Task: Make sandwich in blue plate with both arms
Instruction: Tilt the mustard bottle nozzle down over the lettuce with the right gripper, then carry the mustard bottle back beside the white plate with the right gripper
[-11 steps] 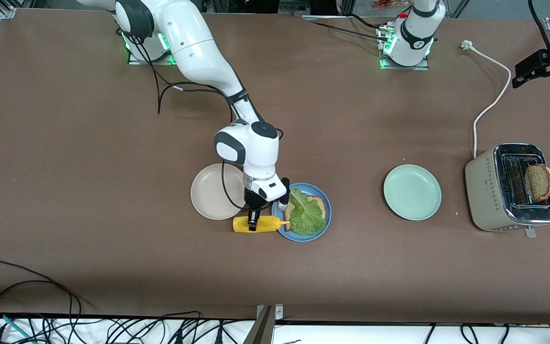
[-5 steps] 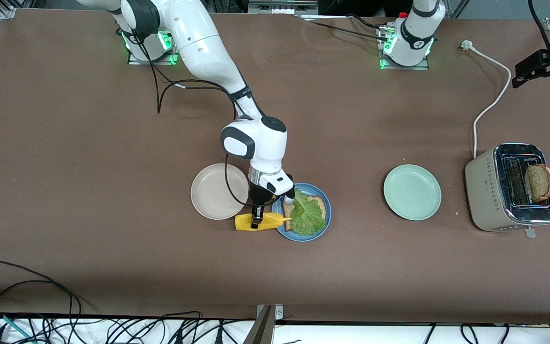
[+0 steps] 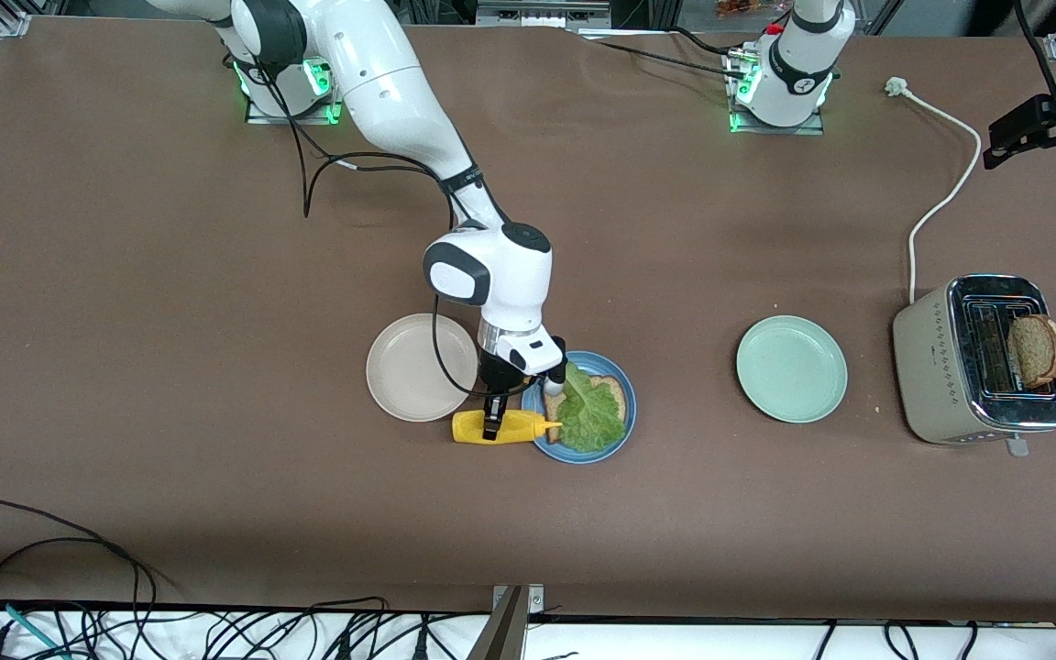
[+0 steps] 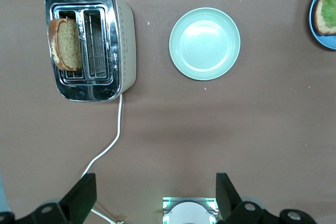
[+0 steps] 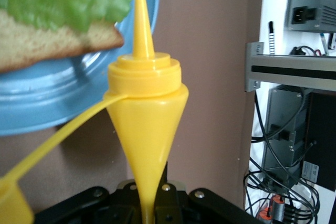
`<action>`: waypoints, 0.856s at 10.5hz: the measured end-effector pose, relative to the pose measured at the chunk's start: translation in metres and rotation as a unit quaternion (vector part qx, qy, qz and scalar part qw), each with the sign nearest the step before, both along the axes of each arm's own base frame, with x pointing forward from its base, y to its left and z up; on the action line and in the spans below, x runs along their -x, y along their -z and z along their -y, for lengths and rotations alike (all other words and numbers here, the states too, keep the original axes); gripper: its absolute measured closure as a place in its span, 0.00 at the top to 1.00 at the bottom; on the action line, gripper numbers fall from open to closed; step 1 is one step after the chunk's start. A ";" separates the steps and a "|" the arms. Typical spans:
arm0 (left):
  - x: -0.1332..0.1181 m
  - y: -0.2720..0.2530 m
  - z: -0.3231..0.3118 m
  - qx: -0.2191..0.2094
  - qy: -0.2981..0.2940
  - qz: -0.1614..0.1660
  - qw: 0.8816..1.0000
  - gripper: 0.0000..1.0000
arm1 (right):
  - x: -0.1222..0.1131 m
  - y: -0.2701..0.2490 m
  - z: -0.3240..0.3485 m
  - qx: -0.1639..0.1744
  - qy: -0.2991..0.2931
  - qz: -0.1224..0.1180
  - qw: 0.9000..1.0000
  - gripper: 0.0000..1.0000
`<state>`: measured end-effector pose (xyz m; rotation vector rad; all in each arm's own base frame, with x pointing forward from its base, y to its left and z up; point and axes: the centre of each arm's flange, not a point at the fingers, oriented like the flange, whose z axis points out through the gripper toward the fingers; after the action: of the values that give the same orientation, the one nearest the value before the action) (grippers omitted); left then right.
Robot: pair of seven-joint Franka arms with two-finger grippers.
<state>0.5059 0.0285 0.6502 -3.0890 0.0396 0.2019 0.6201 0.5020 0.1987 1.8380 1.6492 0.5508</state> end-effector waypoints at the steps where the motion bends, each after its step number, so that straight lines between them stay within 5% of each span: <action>1: 0.000 0.000 0.000 0.000 0.000 0.000 1.000 1.00 | -0.001 -0.008 -0.003 -0.023 0.016 -0.002 1.000 0.06; 6: 0.000 0.000 -0.002 0.000 -0.002 0.000 1.000 1.00 | -0.002 -0.096 -0.003 -0.083 0.106 -0.037 0.990 0.06; 9: 0.000 0.000 -0.003 0.000 -0.003 0.000 1.000 1.00 | 0.000 -0.185 0.023 -0.147 0.146 -0.104 0.973 0.06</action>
<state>0.5058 0.0315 0.6505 -3.0897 0.0307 0.2016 0.6196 0.4795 0.3840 2.3774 1.4426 0.5087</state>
